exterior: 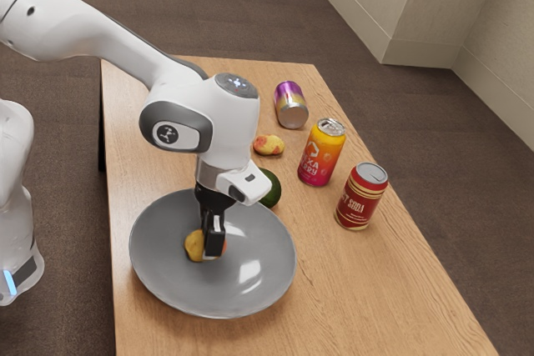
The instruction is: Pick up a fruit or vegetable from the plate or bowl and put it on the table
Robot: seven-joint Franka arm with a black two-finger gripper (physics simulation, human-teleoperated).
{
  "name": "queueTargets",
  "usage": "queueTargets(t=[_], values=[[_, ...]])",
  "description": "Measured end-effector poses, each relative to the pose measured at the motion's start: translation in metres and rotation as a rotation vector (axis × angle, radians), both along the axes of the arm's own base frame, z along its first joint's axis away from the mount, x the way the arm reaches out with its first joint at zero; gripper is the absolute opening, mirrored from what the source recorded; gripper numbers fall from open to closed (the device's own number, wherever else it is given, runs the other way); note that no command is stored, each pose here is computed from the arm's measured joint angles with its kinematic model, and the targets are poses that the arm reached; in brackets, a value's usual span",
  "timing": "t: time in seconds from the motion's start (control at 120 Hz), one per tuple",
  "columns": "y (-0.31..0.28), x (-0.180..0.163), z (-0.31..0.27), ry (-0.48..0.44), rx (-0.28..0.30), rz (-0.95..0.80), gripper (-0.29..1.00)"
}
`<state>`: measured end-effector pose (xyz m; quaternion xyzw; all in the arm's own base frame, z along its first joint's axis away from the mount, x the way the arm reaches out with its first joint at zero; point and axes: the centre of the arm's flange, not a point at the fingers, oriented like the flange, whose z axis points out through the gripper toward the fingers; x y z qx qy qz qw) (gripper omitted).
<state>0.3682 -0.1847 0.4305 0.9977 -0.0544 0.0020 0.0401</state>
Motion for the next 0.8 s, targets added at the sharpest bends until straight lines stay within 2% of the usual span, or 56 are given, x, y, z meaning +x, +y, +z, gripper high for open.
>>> queueTargets(t=[0.142, 0.275, 0.433, 0.525, 0.658, 0.8], values=[[-0.001, 0.0, 0.006, -0.014, 0.0, 0.006, 0.32], [-0.019, -0.002, 0.035, -0.069, -0.002, -0.023, 0.32], [-0.077, -0.012, 0.089, -0.148, -0.005, -0.13, 0.32], [-0.117, -0.01, 0.108, -0.151, -0.012, -0.204, 0.32], [-0.153, 0.001, 0.117, -0.131, -0.008, -0.277, 0.32], [-0.17, 0.04, 0.132, -0.126, -0.019, -0.311, 0.32]])
